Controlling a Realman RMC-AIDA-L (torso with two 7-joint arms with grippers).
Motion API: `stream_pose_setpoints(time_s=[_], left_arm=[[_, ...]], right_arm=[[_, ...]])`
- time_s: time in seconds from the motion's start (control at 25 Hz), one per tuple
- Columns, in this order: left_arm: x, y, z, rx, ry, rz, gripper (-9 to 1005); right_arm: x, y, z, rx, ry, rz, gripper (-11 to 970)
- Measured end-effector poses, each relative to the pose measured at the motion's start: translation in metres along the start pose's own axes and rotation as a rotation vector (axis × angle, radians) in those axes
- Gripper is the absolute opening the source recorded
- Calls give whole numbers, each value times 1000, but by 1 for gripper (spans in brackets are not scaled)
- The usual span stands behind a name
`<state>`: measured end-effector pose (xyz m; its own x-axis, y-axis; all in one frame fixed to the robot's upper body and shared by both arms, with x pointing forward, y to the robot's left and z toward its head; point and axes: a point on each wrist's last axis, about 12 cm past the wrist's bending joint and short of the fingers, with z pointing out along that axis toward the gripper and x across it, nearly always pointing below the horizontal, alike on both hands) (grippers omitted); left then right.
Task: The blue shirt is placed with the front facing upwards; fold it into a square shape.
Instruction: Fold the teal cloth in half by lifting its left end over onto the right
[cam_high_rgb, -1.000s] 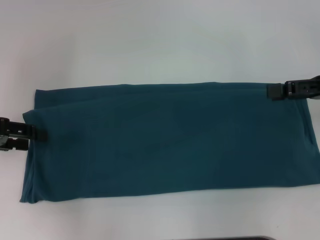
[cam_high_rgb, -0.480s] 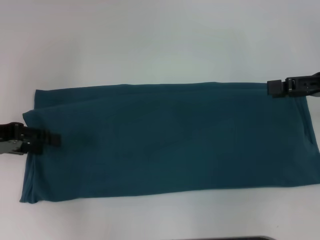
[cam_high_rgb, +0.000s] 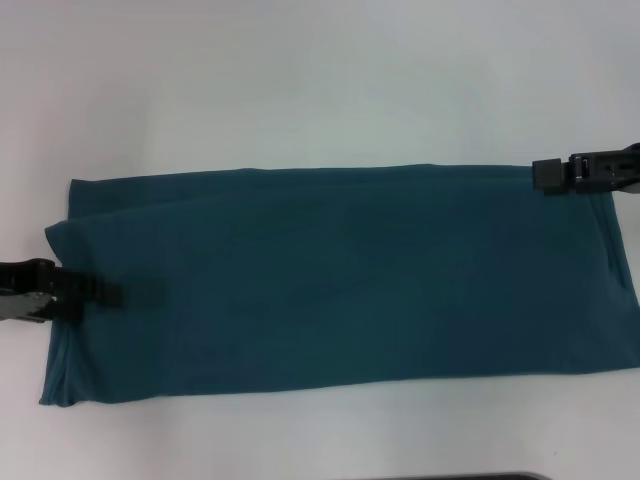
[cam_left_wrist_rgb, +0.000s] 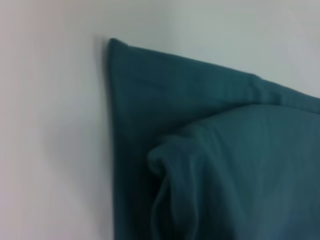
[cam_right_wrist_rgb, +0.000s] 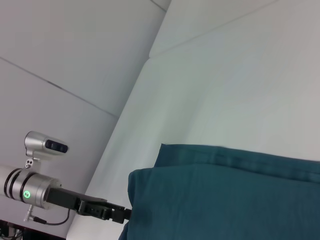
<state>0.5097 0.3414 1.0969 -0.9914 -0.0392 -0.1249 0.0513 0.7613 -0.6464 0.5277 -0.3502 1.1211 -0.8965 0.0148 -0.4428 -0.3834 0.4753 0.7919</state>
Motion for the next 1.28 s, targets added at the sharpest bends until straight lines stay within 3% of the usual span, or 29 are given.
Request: stream_pose_setpoints(time_s=[0.6, 0.88, 1.28], left_arm=[[-1, -2, 6, -15, 17, 3, 732], [-5, -5, -17, -27, -26, 4, 732], [-7, 0, -26, -51, -28, -24, 733]], right_arm=[[2, -1, -1, 2, 0, 5, 895], [2, -1, -1, 3, 0, 4, 895], [1, -1, -1, 3, 0, 1, 895]])
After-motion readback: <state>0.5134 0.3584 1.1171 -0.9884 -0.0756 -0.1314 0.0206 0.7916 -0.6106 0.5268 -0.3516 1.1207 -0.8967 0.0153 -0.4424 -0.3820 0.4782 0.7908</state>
